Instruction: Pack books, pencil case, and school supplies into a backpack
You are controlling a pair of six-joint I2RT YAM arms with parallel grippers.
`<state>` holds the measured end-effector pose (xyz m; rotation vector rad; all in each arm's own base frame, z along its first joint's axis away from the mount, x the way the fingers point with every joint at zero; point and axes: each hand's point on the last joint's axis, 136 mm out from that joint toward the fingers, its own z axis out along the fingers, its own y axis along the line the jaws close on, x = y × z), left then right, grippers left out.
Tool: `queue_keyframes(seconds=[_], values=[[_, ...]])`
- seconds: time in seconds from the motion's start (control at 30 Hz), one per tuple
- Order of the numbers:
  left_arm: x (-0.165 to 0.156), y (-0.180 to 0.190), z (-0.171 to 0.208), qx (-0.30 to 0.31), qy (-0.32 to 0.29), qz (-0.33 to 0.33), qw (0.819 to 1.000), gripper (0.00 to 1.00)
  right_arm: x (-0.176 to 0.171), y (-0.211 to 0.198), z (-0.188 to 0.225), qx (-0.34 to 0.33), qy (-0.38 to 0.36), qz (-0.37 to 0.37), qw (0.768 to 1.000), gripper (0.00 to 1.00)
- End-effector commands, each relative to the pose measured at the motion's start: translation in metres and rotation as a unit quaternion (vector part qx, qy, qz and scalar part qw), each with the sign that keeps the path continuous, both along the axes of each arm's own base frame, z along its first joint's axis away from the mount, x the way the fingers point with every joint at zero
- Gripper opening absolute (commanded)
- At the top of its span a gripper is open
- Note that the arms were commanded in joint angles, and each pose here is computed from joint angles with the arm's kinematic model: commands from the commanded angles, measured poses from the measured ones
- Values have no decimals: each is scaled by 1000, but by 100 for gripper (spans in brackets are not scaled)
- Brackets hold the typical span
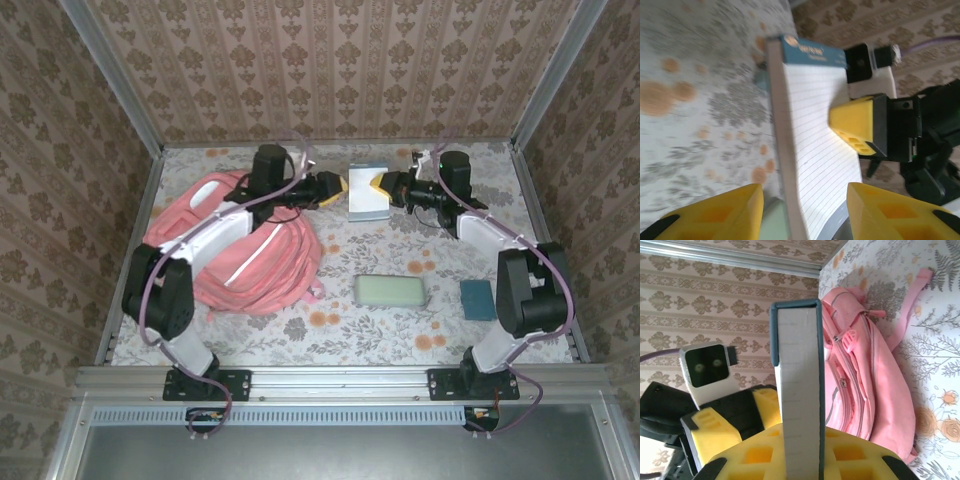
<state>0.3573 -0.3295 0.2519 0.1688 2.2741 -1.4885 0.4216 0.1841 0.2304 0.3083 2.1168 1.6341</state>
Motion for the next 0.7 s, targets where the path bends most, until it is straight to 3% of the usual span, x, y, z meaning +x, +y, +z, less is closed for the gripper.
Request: queue_keyframes(seconds=[0.0, 0.17, 0.33, 0.43, 0.67], values=[[-12, 47, -26, 124, -15, 30, 992, 47, -9, -7, 9, -32, -25, -18, 999, 0], [-39, 101, -63, 266, -18, 42, 963, 44, -15, -12, 0, -46, -16, -33, 998, 0], [-66, 139, -96, 370, -12, 24, 929, 40, -20, -13, -9, -44, -9, -39, 998, 0], [-77, 146, -109, 392, -7, 7, 920, 36, -20, -13, -12, -42, -4, -37, 998, 0], [-99, 134, -130, 418, -8, -42, 907, 38, -20, -12, -11, -42, -5, -37, 998, 0]])
